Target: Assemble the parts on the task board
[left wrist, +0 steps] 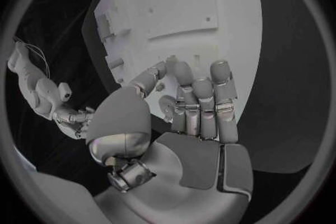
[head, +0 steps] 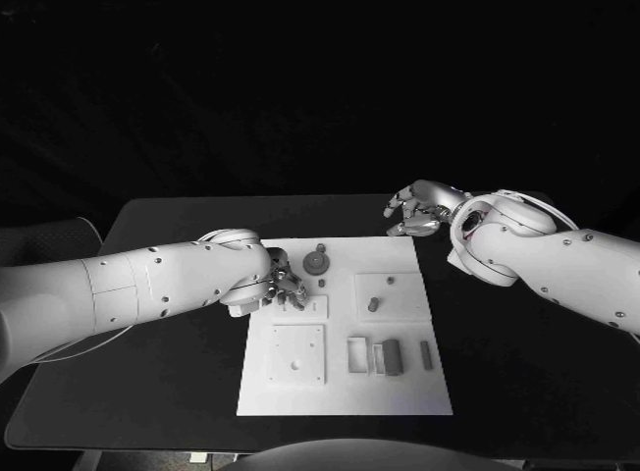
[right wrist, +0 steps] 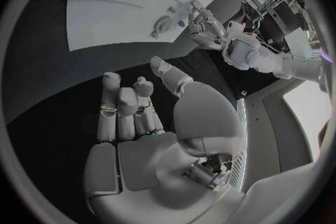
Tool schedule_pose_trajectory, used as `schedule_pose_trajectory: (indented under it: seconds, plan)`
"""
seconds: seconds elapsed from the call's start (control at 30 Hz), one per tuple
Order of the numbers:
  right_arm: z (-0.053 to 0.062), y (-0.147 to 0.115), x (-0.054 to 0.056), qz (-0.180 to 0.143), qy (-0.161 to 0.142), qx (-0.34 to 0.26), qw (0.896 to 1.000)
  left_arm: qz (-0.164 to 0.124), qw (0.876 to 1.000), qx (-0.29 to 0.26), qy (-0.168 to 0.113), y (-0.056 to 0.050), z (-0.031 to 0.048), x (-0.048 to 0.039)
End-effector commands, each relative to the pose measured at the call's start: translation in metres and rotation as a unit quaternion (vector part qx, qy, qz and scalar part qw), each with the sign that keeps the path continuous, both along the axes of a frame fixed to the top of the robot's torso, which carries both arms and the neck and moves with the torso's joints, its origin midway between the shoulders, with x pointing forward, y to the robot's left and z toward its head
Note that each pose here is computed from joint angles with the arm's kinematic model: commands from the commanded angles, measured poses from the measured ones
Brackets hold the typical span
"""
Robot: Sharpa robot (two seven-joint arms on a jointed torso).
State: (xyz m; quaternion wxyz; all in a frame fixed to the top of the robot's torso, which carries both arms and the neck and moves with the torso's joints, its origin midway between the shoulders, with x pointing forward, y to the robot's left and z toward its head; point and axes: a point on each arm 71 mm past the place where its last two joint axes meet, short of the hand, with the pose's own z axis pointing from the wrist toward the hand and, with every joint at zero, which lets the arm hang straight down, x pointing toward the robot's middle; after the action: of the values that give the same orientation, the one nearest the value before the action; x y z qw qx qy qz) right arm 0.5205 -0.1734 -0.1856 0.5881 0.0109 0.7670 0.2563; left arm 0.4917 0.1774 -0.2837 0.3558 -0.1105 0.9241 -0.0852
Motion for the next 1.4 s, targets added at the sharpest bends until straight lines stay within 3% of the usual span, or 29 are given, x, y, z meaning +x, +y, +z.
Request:
schedule_pose_trajectory:
  seconds: [0.03,0.33,1.4]
  plan:
    - [-0.0002,0.0007,-0.0005,0.006,0.0,-0.005,1.0,-0.005,1.0,0.005,0.0,-0.0005,-0.0001,-0.0003]
    - [0.0,0.0013,-0.0011,0.007,-0.001,-0.005,1.0,-0.019,1.0,0.017,-0.001,-0.0012,-0.0004,-0.0017]
    - [0.0,0.0013,-0.0019,0.007,0.0,-0.008,1.0,-0.014,1.0,0.014,0.005,0.0015,-0.0014,-0.001]
